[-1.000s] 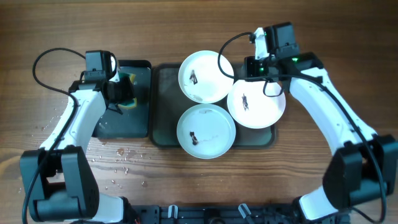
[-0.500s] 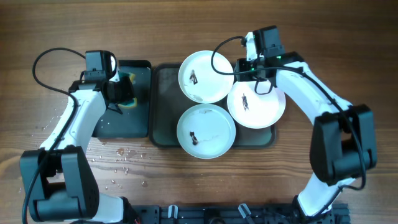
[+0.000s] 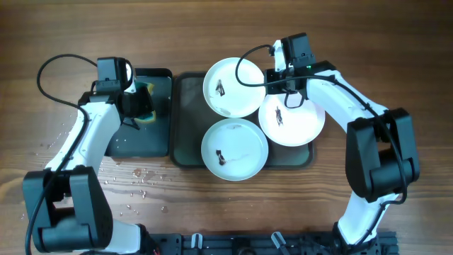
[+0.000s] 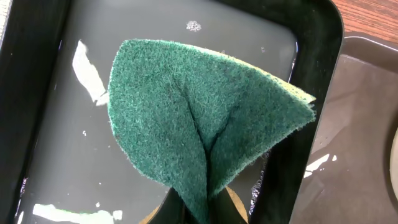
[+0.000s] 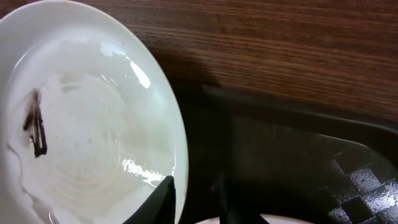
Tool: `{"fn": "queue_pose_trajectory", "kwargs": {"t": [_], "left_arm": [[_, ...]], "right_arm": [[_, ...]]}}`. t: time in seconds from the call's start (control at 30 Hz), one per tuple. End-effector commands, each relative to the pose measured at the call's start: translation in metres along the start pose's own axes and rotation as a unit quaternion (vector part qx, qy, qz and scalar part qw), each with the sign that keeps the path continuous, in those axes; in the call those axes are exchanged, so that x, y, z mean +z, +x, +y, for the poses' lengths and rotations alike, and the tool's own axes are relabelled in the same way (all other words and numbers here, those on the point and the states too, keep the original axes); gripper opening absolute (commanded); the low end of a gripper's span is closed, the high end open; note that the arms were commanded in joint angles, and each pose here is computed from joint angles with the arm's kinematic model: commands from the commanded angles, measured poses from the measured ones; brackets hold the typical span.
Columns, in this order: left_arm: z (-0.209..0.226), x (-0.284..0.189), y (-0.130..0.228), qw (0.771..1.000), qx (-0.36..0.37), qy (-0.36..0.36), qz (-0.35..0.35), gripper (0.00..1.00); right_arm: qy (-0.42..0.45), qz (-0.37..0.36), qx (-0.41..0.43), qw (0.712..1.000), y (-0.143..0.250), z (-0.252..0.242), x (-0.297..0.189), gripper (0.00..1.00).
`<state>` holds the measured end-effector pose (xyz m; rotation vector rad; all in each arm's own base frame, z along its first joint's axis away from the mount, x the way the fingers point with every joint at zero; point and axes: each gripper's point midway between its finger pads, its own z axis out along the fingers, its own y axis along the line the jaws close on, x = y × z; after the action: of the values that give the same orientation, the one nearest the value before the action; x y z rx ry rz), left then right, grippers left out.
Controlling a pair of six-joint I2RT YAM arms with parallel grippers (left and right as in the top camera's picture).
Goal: Clean dirty plates on tray and stack at the side
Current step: 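Reach the right gripper to the top white plate's rim, then grip the top white plate's rim with the right gripper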
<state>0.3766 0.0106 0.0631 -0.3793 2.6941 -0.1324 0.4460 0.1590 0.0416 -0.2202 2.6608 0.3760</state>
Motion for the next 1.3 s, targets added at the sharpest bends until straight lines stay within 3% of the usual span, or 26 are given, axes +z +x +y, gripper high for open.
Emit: {"fn": "queue_pose_trajectory", "kwargs": {"t": [0.0, 0.5, 0.6, 1.27], "left_arm": [[-0.002, -0.005, -0.007, 1.000, -0.002, 0.008, -0.012, 0.04], [-0.001, -0.005, -0.005, 1.000, -0.002, 0.007, -0.008, 0.04], [-0.001, -0.005, -0.005, 1.000, -0.002, 0.007, -0.008, 0.04], [-0.001, -0.005, -0.005, 1.000, -0.002, 0.007, -0.008, 0.04]], "right_arm": [[-0.005, 0.002, -0.005, 1.000, -0.001, 0.003, 0.007, 0.22], [-0.007, -0.009, -0.050, 0.999, -0.001, 0.008, 0.012, 0.27], [-0.008, -0.016, -0.052, 0.999, -0.004, 0.008, 0.012, 0.18], [-0.006, 0.007, -0.042, 0.999, 0.012, 0.002, 0.034, 0.16]]}}
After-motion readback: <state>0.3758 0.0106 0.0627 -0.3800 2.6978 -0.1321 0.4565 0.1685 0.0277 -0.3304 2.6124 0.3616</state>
